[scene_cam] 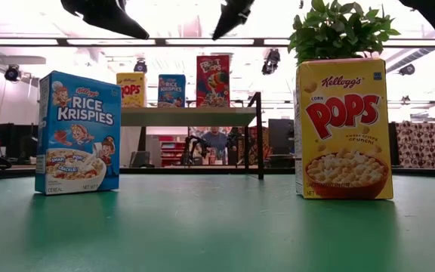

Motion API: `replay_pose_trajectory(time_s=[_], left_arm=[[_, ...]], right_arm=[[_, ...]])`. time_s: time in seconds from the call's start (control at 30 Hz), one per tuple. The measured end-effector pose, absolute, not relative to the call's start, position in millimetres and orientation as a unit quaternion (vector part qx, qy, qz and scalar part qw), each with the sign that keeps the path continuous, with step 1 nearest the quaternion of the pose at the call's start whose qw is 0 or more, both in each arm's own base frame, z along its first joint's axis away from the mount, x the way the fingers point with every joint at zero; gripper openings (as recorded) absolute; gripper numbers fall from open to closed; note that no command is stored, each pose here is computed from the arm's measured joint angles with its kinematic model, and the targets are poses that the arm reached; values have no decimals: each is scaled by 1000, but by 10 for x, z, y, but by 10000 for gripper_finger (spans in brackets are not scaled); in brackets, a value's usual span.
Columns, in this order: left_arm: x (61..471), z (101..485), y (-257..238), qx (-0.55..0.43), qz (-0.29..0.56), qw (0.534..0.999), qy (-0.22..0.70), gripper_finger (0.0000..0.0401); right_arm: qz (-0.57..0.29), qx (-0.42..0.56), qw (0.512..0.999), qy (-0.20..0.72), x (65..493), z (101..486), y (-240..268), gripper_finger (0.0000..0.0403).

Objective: Stack cereal on shelf
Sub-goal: Adjust the red cereal on the shelf

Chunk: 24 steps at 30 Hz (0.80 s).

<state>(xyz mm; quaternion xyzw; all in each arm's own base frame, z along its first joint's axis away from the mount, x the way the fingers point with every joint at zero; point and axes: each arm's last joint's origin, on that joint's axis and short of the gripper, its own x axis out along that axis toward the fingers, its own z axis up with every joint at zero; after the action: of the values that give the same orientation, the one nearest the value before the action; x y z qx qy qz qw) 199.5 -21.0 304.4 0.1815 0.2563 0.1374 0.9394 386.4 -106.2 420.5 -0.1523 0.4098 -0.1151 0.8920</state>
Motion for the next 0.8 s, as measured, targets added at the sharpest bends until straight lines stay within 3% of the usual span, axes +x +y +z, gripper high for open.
replay_pose_trajectory(time_s=[0.27,0.5,0.8], left_arm=[[1994,3043,-210,182,137,939,257,107],[1992,3040,-209,182,137,939,259,107],[1991,3038,-210,182,137,938,259,107]], right_arm=[[-126,-157,912,358,4096,4152,-1086,12],[-125,-153,909,368,4239,3986,-1124,12],[-120,-152,912,361,4217,4037,-1048,12]])
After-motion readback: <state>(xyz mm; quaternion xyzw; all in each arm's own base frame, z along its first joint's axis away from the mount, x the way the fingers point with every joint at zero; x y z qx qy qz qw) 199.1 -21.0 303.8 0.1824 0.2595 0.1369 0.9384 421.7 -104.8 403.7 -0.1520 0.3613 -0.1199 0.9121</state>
